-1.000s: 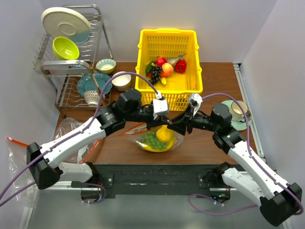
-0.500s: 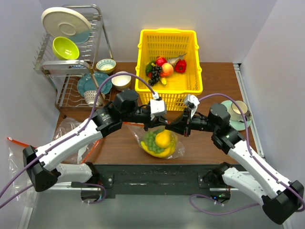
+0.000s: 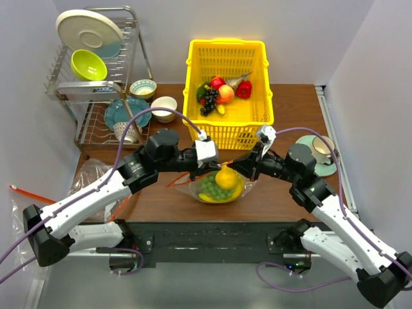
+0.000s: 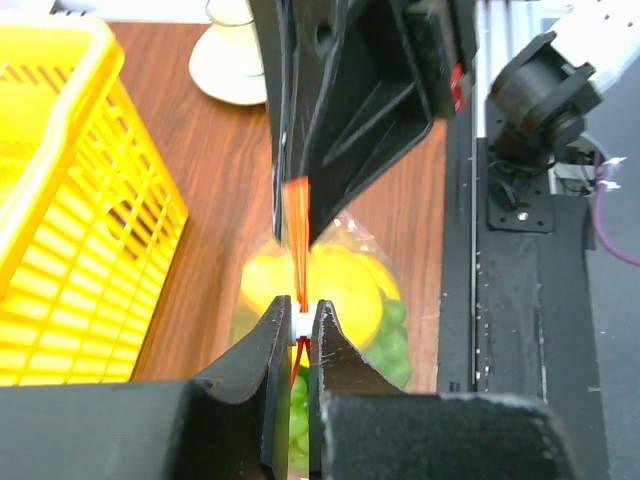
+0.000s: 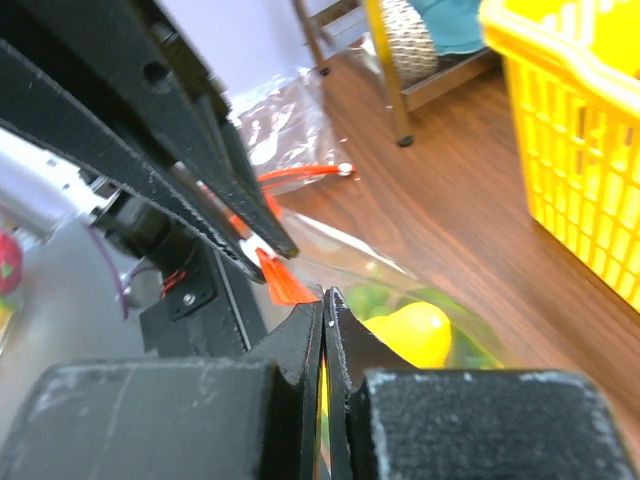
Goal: Place the food in the zip-top bag and seal the zipper
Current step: Zip the zipper food storage bag at the center of the board.
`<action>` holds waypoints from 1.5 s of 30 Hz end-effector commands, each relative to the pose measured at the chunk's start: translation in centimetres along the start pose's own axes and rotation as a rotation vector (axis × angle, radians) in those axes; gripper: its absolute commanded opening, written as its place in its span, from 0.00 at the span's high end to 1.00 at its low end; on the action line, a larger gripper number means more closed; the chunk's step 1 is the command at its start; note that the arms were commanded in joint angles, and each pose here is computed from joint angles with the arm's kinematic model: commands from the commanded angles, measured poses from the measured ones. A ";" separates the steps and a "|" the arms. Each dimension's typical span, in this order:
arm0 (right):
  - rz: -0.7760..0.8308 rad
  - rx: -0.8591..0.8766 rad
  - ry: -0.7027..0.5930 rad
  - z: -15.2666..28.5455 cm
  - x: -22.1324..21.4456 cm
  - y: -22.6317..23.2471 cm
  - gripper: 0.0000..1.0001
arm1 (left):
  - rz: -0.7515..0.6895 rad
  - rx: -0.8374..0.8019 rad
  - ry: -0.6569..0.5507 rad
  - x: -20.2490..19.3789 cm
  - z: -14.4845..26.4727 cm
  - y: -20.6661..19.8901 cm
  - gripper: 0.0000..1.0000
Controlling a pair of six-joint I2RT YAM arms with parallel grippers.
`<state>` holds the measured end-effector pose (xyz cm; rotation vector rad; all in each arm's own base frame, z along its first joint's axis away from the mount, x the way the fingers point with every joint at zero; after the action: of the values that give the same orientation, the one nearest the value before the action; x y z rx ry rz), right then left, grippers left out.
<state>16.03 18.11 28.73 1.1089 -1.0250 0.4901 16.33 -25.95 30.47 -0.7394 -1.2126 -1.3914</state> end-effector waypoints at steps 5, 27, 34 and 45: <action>-0.026 -0.376 -0.216 1.9 3.1 -2.7 1.00 | 0.030 0.062 0.025 -1.0 2.1 -0.9 1.00; -0.126 -0.875 -0.283 4.7 2.5 -7.1 1.00 | 0.162 0.329 0.258 -5.2 6.5 -1.4 1.00; -0.182 -0.963 -0.305 6.0 1.0 -7.8 1.00 | 0.216 0.391 0.292 -6.2 7.0 -1.6 1.00; -0.246 -0.924 -0.248 4.4 -0.5 -8.5 1.00 | 0.265 0.560 0.312 -6.5 5.5 1.0 1.00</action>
<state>18.82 11.75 25.01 0.5494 -1.0884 -0.2351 15.61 -18.62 26.34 -0.3774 -1.1119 -0.9457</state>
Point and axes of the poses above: each gripper's point midway between its finger pads, its own z axis back along the fingers, its own y axis along the line the jaws close on, x = y × z, the point moved 7 cm from there along z, back along the fingers, and after that the axes turned 10 degrees about -z, right-handed, at the moved point
